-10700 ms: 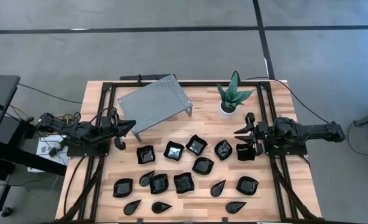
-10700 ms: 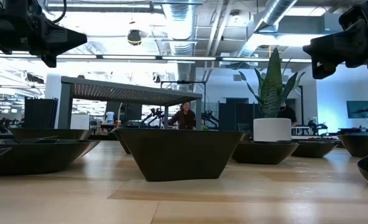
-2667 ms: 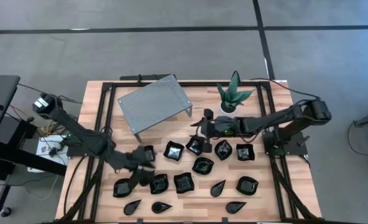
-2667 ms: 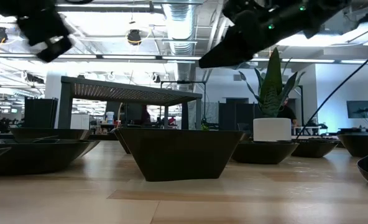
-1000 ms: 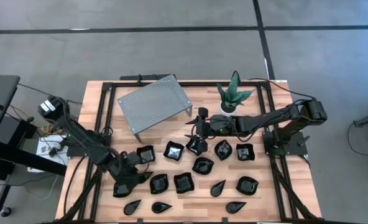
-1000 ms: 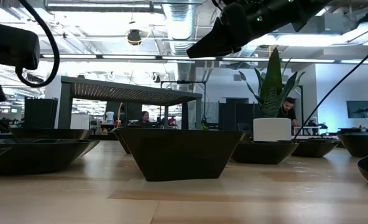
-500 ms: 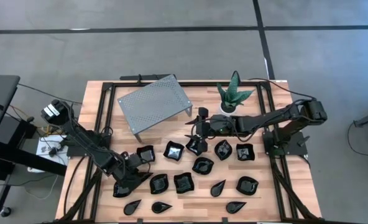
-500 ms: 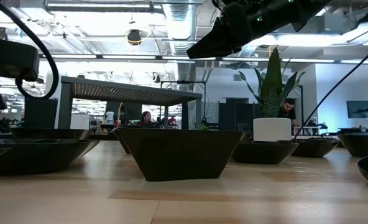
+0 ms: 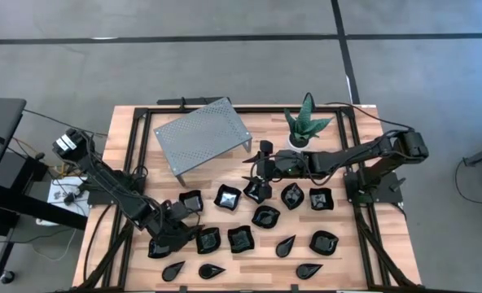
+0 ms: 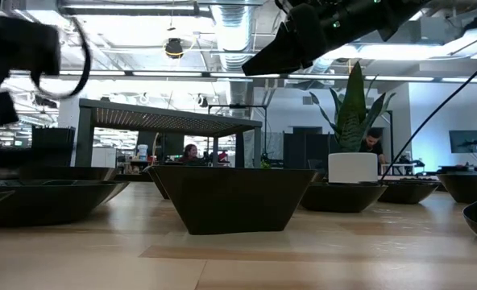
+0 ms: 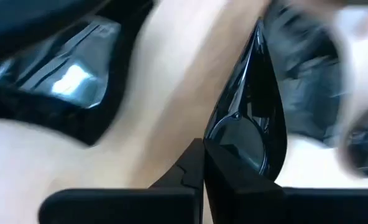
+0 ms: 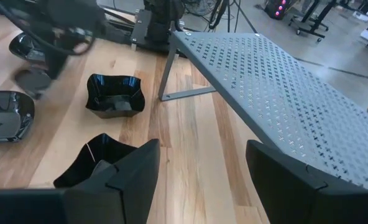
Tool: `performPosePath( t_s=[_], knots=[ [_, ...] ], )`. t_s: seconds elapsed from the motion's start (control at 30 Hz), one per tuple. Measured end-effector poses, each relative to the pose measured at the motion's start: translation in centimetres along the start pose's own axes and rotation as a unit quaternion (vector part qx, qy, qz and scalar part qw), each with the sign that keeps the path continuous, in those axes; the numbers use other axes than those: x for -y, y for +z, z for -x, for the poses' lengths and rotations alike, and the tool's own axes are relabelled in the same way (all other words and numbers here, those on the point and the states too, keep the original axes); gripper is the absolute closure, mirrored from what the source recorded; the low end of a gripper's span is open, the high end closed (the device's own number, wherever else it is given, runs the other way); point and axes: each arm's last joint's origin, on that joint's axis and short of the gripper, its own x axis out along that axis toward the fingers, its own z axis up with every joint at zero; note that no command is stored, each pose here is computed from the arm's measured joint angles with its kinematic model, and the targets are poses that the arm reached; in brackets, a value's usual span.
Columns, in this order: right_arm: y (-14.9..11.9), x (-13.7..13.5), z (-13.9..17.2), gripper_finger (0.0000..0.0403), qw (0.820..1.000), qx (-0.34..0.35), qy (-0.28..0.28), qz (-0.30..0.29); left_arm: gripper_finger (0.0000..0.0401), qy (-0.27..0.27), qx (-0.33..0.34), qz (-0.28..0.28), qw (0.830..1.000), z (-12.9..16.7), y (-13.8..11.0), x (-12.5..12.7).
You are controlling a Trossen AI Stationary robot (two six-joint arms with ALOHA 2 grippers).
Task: Pick & Place Mini shaped plates
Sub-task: Put the black drop-shaped plate on the shelf
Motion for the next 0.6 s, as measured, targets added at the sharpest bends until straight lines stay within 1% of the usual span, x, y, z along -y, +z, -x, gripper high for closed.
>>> performPosePath(
  t_s=[0.07, 0.17, 0.23, 0.3, 0.37, 0.47, 0.6],
  knots=[
    [0.0, 0.1, 0.0, 0.0168, 1.000, 0.001, -0.002, 0.005, 0.0398, -0.016, 0.012, 0.000, 1.000, 0.6, 0.7, 1.1],
    [0.0, 0.2, 0.0, 0.0168, 1.000, 0.000, -0.004, 0.004, 0.0398, -0.022, 0.039, -0.034, 0.998, 1.9, 2.1, 2.7],
    [-0.1, 0.3, -0.1, 0.0168, 1.000, -0.001, -0.005, 0.004, 0.0398, -0.014, 0.061, -0.050, 0.997, 3.3, 3.6, 3.5],
    [-0.1, 0.2, 0.0, 0.0168, 1.000, -0.006, -0.004, 0.006, 0.0398, 0.010, 0.085, -0.057, 0.995, 5.1, 5.3, 3.5],
    [-0.2, 0.2, 0.0, 0.0168, 1.000, -0.009, -0.003, 0.006, 0.0398, 0.042, 0.103, -0.050, 0.993, 7.0, 6.8, 2.8],
    [-0.3, 0.2, 0.0, 0.0168, 1.000, -0.014, -0.002, 0.007, 0.0398, 0.092, 0.134, -0.026, 0.986, 9.4, 8.5, 0.4],
    [-0.4, 0.6, -0.1, 0.0168, 1.000, -0.015, -0.009, 0.006, 0.0398, 0.150, 0.173, 0.039, 0.973, 11.7, 10.7, -3.5]
  ],
)
